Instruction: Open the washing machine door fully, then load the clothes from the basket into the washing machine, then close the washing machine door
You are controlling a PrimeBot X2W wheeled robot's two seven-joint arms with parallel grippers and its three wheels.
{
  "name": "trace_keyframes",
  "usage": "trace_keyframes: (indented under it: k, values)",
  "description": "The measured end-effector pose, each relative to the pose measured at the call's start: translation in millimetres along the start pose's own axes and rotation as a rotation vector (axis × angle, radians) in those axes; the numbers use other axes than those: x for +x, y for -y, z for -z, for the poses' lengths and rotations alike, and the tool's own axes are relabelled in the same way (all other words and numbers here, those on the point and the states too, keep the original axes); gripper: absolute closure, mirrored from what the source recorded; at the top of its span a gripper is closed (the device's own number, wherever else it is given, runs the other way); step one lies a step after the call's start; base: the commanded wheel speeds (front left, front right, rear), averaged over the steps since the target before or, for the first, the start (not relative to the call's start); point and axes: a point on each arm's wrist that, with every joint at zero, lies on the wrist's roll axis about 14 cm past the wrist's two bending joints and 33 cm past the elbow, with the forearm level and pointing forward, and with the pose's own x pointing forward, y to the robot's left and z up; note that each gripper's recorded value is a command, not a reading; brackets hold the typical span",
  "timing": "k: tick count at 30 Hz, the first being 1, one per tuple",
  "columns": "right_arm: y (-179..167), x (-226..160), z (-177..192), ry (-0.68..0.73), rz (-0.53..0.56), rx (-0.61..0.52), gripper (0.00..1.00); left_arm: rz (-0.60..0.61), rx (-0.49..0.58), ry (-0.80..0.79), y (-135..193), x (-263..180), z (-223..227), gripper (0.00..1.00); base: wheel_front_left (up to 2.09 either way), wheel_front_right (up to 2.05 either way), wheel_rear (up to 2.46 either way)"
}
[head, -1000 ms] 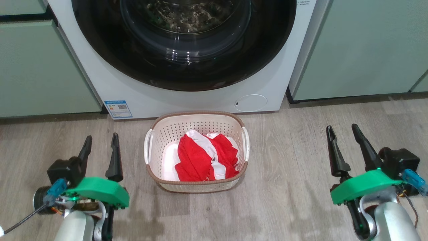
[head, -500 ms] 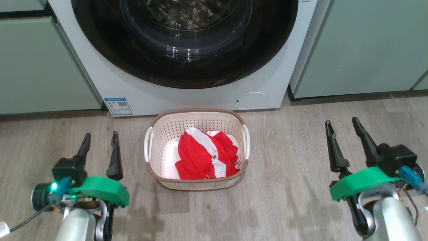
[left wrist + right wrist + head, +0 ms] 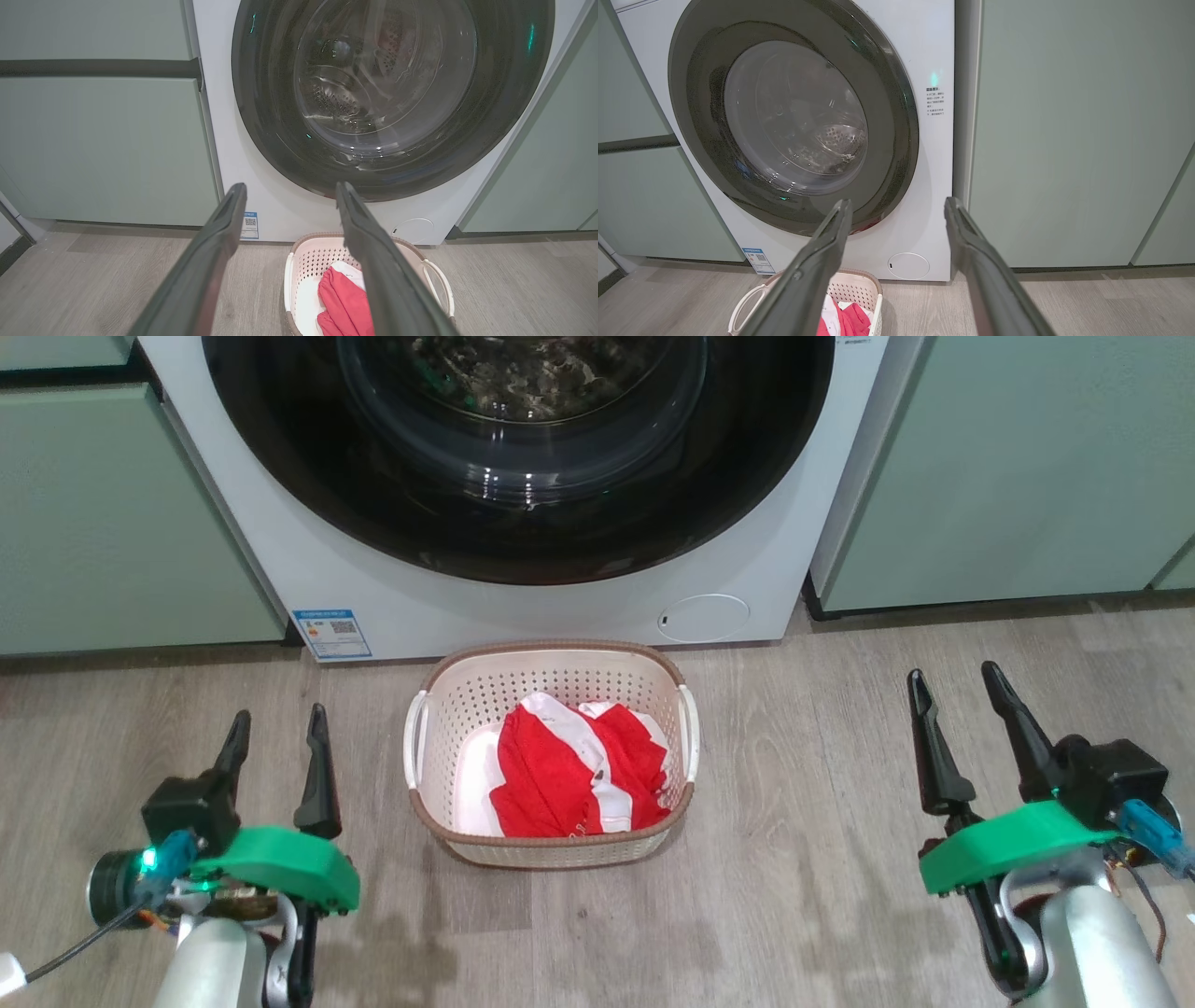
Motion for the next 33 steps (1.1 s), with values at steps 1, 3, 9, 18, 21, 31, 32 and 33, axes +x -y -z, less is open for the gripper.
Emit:
trace_keyframes:
  k: [1, 3, 9, 18, 21, 31, 32, 33]
  values:
    - [0.0, 0.0, 0.0, 0.0, 0.0, 0.0, 0.0, 0.0, 0.0, 0.0, 0.0, -0.1, -0.1, 0.0, 0.0, 0.0, 0.0]
    - [-0.3, 0.1, -0.4, 0.001, -0.001, 0.0, 0.0, 0.0, 0.0, 0.0, -0.1, -0.4, 0.0, 0.0, 0.0, 0.0, 0.0]
    - [-0.9, 0.0, -0.8, 0.004, -0.002, 0.0, 0.0, -0.002, -0.008, -0.003, -0.4, -0.6, 0.7, 0.0, 0.0, 0.0, 0.0]
    - [0.2, 0.0, 0.6, 0.0, 0.001, 0.002, 0.0, 0.01, -0.006, -0.005, 3.2, 0.1, 1.8, 0.0, 0.18, 0.18, -0.36]
    - [1.9, -0.5, 1.1, -0.001, 0.006, 0.001, 0.0, 0.013, -0.005, -0.006, 4.1, 0.9, 2.1, 0.0, 0.68, 0.68, -1.37]
    - [5.9, -2.7, 0.6, 0.002, 0.025, 0.016, 0.0, 0.021, 0.003, -0.007, 6.7, 3.4, 3.1, 0.0, 1.11, 1.11, -2.23]
    - [6.9, -3.0, 0.6, 0.002, 0.028, 0.016, 0.0, 0.024, 0.003, -0.008, 7.5, 3.6, 3.5, 0.0, 1.23, 1.23, -2.46]
    - [7.7, -3.2, 0.5, 0.002, 0.031, 0.016, 0.0, 0.026, 0.003, -0.009, 8.2, 3.9, 3.8, 0.0, 1.23, 1.23, -2.46]
